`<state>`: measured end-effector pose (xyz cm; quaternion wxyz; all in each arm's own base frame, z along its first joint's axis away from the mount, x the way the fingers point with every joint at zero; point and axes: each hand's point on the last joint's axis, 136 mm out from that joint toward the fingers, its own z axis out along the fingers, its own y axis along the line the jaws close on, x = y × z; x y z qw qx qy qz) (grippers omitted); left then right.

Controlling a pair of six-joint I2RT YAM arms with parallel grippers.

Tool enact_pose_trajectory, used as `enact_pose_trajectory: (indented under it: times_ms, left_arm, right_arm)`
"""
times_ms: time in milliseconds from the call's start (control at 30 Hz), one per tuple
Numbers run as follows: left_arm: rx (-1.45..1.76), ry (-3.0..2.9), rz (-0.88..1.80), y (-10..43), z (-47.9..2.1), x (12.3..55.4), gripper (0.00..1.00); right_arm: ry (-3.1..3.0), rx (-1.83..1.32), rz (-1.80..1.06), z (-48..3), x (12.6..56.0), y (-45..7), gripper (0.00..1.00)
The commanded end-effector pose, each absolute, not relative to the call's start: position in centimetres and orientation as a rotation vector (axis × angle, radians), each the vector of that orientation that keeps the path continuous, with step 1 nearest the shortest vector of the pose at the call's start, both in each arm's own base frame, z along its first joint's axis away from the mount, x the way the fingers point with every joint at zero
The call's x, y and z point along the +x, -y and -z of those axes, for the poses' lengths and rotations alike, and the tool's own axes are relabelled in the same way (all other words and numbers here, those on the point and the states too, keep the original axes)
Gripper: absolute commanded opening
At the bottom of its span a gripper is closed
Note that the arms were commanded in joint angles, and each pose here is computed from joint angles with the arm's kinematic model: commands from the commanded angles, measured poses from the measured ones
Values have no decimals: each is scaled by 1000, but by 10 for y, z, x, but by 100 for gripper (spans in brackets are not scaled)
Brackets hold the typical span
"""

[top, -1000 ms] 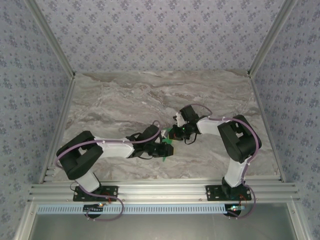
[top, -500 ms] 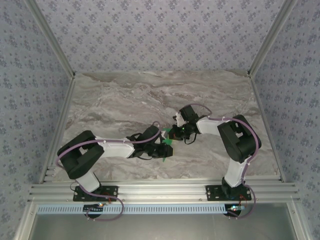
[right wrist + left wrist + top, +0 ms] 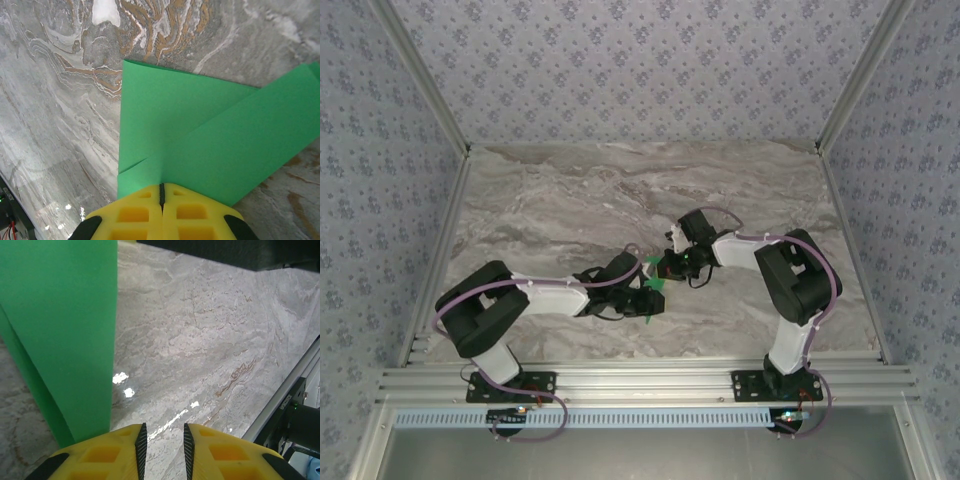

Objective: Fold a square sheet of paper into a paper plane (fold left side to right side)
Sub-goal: Fold the wing for the fifth time at the center of the table.

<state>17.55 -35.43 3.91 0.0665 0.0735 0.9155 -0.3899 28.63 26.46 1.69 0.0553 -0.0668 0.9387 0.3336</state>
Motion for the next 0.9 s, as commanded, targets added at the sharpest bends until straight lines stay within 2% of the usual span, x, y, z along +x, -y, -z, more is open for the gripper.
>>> enact_pose_trajectory:
  times_ms: [0,867]
  left_arm:
    - [198,-2802,1132,347,-25,170,28]
    - [178,-2824,1094,341,-16,164,27]
  right_arm:
    - [-2956,-169,-816,14,279,-243,6]
    - [-2975,-173,-786,18,277,-241,6]
